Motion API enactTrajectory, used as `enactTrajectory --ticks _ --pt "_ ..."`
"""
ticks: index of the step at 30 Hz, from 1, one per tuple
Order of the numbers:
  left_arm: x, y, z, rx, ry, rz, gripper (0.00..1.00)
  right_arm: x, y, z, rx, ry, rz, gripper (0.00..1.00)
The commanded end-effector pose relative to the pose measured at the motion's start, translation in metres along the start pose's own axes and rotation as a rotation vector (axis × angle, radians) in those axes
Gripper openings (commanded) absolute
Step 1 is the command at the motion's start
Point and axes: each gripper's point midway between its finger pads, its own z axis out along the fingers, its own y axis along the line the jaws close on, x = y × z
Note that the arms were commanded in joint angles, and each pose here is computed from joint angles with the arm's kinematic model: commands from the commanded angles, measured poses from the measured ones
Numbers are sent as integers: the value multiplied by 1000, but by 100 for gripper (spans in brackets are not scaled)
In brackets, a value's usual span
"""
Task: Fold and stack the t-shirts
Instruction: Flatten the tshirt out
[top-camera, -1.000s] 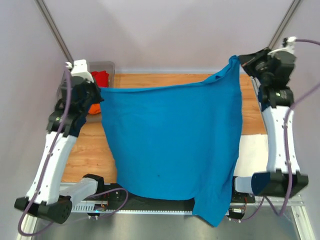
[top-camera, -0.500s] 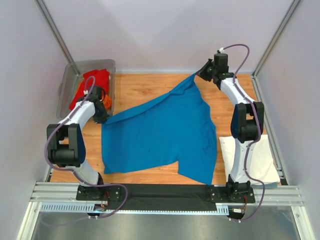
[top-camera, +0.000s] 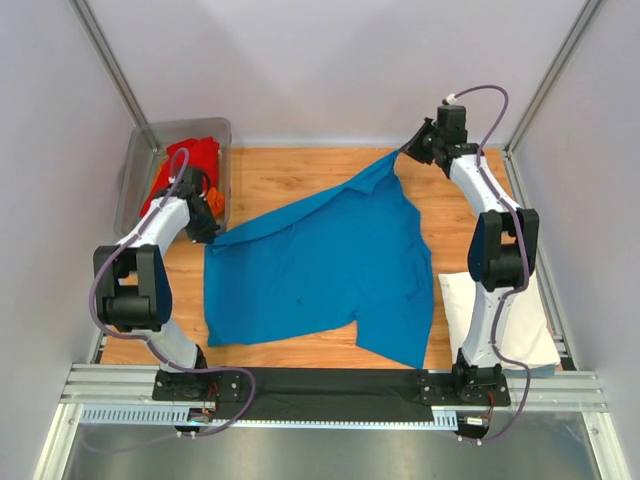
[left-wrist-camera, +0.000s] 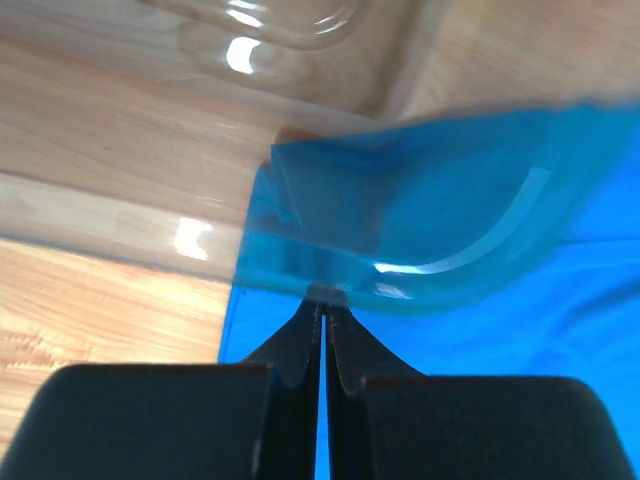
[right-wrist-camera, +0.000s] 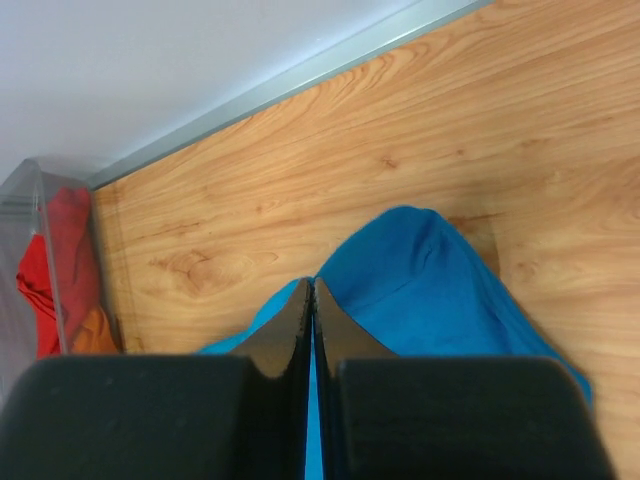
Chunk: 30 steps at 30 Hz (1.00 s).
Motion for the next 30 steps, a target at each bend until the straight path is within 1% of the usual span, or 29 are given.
enactTrajectory --ticks 1,2,4,6,7,8,9,10,11,12,13,14,15,17,18,19,20,21,22,23,24,26,27,28,29,30 --pt "-27 -19 -42 141 -154 -43 0 -49 28 -58 -45 -133 -41 0" --pt "-23 -19 -47 151 -147 -45 0 -59 40 -78 -74 -171 -46 0" --pt "-20 -18 -69 182 -183 -59 0 -62 48 -95 -93 -186 -37 0" --pt "-17 -15 -86 198 -217 -67 0 -70 64 -123 -130 -222 -33 0" --pt "-16 -18 -108 245 -258 -69 0 -72 69 -134 -143 -235 -24 0" --pt "-11 -15 -117 251 -263 -72 0 -81 82 -158 -174 -274 -30 0" --pt "-10 -14 -130 261 -288 -76 0 -83 87 -169 -185 -287 -30 0" --pt "-13 -12 -154 288 -352 -82 0 -86 91 -180 -193 -304 -29 0" --pt "-9 -8 -165 290 -369 -88 0 -89 96 -193 -200 -323 -31 0" --pt "-9 -6 -178 300 -399 -93 0 -97 107 -221 -229 -369 -41 0" --pt "-13 -3 -207 327 -477 -101 0 -102 114 -237 -242 -398 -48 0" --pt "-10 0 -220 334 -493 -102 0 -107 117 -252 -241 -433 -53 0" --pt "-15 1 -253 367 -571 -105 0 -115 127 -283 -267 -489 -63 0" --pt "-15 5 -285 395 -635 -103 0 -125 133 -318 -271 -566 -60 0" --pt "-16 4 -319 444 -715 -85 0 -130 137 -339 -283 -605 -61 0" --pt "-16 5 -336 467 -752 -75 0 -132 146 -372 -311 -663 -67 0" --pt "-15 5 -350 486 -783 -59 0 -136 149 -394 -318 -709 -64 0" --pt "-13 5 -384 531 -857 -26 0 -136 152 -412 -330 -740 -63 0" --pt "-10 7 -398 545 -890 -12 0 -135 157 -446 -360 -794 -66 0" --pt "-7 6 -414 566 -924 9 0 -134 160 -464 -373 -820 -66 0" --pt "-4 12 -443 589 -1005 15 0 -132 163 -479 -387 -842 -73 0" --pt "3 15 -473 619 -1076 55 0 -130 162 -522 -394 -923 -66 0" --pt "8 22 -500 639 -1143 60 0 -129 165 -543 -407 -961 -71 0" --pt "11 27 -513 640 -1183 76 0 -127 164 -557 -412 -987 -70 0" --pt "14 31 -526 647 -1217 84 0 -122 164 -582 -427 -1032 -65 0" --pt "21 38 -549 677 -1275 88 0 -121 165 -598 -444 -1062 -65 0"
